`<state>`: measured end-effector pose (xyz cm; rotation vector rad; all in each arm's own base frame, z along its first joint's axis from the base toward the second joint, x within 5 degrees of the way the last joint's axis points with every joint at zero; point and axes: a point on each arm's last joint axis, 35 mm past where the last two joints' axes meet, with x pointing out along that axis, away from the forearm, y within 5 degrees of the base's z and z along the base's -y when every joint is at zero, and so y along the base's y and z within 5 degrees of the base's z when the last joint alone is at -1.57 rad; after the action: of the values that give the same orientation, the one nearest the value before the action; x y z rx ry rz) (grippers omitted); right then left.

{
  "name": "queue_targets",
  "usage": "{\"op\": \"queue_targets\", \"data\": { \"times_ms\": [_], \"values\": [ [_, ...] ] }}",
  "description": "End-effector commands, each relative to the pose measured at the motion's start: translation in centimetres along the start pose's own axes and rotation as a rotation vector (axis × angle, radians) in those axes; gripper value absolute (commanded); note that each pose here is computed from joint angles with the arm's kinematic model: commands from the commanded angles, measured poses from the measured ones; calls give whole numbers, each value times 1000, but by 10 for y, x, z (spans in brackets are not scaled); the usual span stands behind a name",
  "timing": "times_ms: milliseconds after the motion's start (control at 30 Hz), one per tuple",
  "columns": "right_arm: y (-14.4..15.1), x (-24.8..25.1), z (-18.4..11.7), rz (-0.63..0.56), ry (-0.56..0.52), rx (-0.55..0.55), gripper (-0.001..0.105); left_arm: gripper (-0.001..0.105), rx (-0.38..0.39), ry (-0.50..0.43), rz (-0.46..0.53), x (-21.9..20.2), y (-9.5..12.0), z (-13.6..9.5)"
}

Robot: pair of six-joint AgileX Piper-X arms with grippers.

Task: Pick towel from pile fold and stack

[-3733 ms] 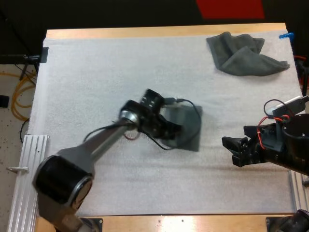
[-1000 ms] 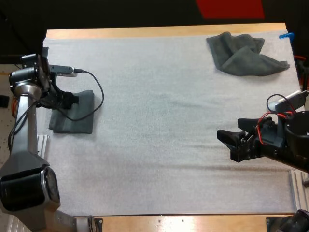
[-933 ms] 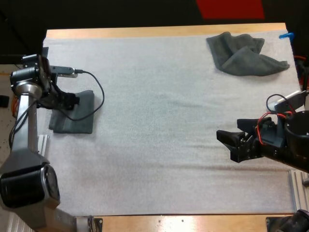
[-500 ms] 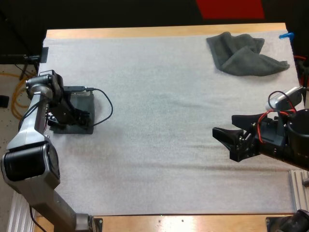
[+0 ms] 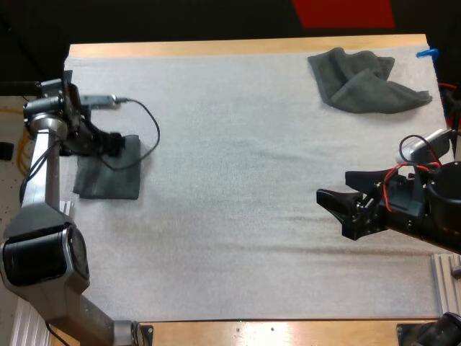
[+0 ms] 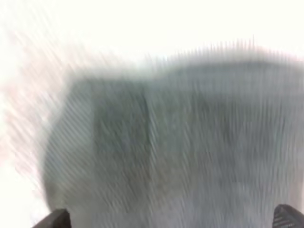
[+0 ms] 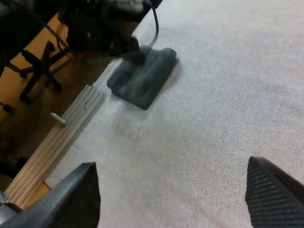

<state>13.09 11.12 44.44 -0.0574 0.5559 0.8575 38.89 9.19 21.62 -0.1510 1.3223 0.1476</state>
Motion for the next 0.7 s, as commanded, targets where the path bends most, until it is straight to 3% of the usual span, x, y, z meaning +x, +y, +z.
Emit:
{"op": "queue_targets", "data": {
  "times_ms": [0, 200, 467, 667],
  "values": [
    [1, -2, 3, 12, -15, -6, 63, 78, -19, -34, -5, -2, 0, 3],
    [1, -1, 2, 11, -12, -6, 63, 78, -58, -42, -60, 19, -1, 9],
    [1, -1, 2, 12, -12, 30, 63, 78, -42, 60, -78, 58, -10, 5],
    [1, -1, 2, 12, -12, 31, 63, 78, -4, 93, -91, 45, -13, 4]
  ]
}}
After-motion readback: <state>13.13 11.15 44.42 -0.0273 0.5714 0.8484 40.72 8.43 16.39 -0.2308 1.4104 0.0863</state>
